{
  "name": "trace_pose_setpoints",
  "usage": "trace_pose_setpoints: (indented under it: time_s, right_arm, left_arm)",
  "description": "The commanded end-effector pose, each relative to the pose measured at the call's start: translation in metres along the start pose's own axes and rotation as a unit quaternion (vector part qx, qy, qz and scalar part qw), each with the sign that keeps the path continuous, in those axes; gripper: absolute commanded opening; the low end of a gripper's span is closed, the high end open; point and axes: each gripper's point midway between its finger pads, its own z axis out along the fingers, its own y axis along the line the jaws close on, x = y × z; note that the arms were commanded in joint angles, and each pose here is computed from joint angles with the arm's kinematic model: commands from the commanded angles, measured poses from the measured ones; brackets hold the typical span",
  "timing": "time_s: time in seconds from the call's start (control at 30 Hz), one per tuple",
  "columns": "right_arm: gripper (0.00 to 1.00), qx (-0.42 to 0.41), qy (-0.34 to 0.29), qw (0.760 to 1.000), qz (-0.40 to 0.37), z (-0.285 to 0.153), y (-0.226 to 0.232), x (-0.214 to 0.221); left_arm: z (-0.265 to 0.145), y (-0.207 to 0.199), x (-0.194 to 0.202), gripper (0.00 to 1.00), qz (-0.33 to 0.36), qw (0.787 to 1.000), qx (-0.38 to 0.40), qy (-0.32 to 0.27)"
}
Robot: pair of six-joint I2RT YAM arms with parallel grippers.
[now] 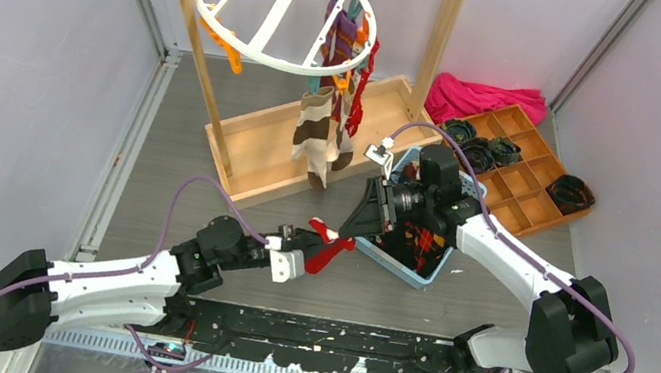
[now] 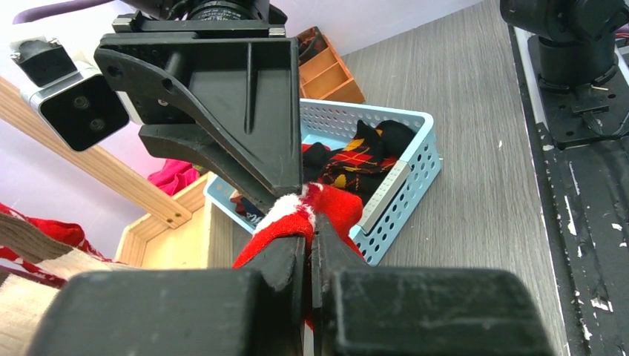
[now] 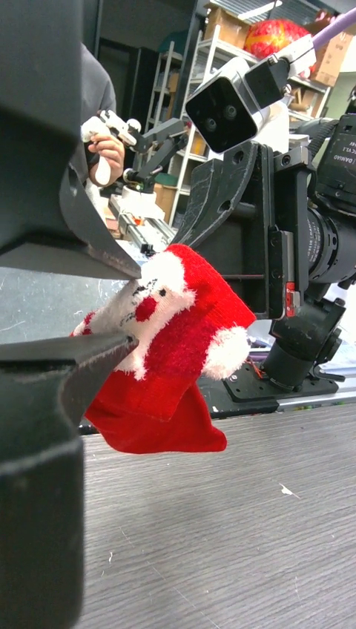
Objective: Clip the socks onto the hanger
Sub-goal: Adjust the sock.
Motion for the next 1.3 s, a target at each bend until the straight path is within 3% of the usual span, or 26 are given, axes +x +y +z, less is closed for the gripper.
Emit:
trace_pose_setpoints:
  time_s: [0.0, 0.1, 0.37, 0.53, 0.63, 0.73, 0.83, 0.93, 1.03, 1.13, 1.27]
  right_arm:
    - [0.36, -0.019, 0.005, 0.999, -0.03, 0.001, 0.016, -0.008]
    - [0.33, -0.021, 0.005, 0.999, -0.034, 0.0, 0.017, -0.008]
    - [0.06, -0.024, 0.002, 0.998, -0.05, -0.002, 0.023, -0.012]
    - [0.01, -0.016, -0.011, 0.997, -0.071, -0.01, 0.025, -0.019]
    - [0.01, 0.001, -0.009, 0.997, -0.073, -0.017, 0.022, -0.017]
    - [0.01, 0.028, 0.004, 0.995, -0.099, -0.023, 0.02, -0.012]
    - [0.01, 0.048, 0.014, 0.99, -0.13, -0.029, 0.021, -0.01]
    - [0.01, 0.059, 0.016, 0.987, -0.148, -0.032, 0.02, -0.009]
    - [0.01, 0.071, 0.023, 0.983, -0.165, -0.035, 0.017, -0.005]
    - [0.01, 0.092, 0.04, 0.974, -0.205, -0.04, 0.013, 0.0]
    - [0.01, 0.106, 0.05, 0.967, -0.228, -0.044, 0.009, 0.007]
  left_arm:
    - [0.006, 0.025, -0.027, 0.0, 0.024, 0.998, -0.042, -0.037]
    - [0.006, 0.027, -0.023, 0.0, 0.02, 0.998, -0.05, -0.029]
    - [0.004, 0.026, -0.02, 0.0, 0.008, 0.998, -0.053, -0.023]
    - [0.0, 0.02, -0.015, 0.0, -0.026, 0.998, -0.05, -0.017]
    - [-0.003, 0.015, -0.012, 0.12, -0.073, 0.996, -0.052, -0.015]
    - [-0.005, 0.011, -0.013, 0.38, -0.159, 0.985, -0.065, -0.027]
    - [-0.009, 0.011, -0.014, 0.57, -0.279, 0.955, -0.094, -0.04]
    - [-0.016, 0.014, -0.018, 0.7, -0.373, 0.918, -0.122, -0.054]
    - [-0.029, 0.025, -0.024, 0.78, -0.438, 0.882, -0.161, -0.07]
    - [-0.045, 0.038, -0.02, 0.85, -0.511, 0.828, -0.219, -0.07]
    - [-0.059, 0.051, -0.027, 0.88, -0.599, 0.752, -0.251, -0.116]
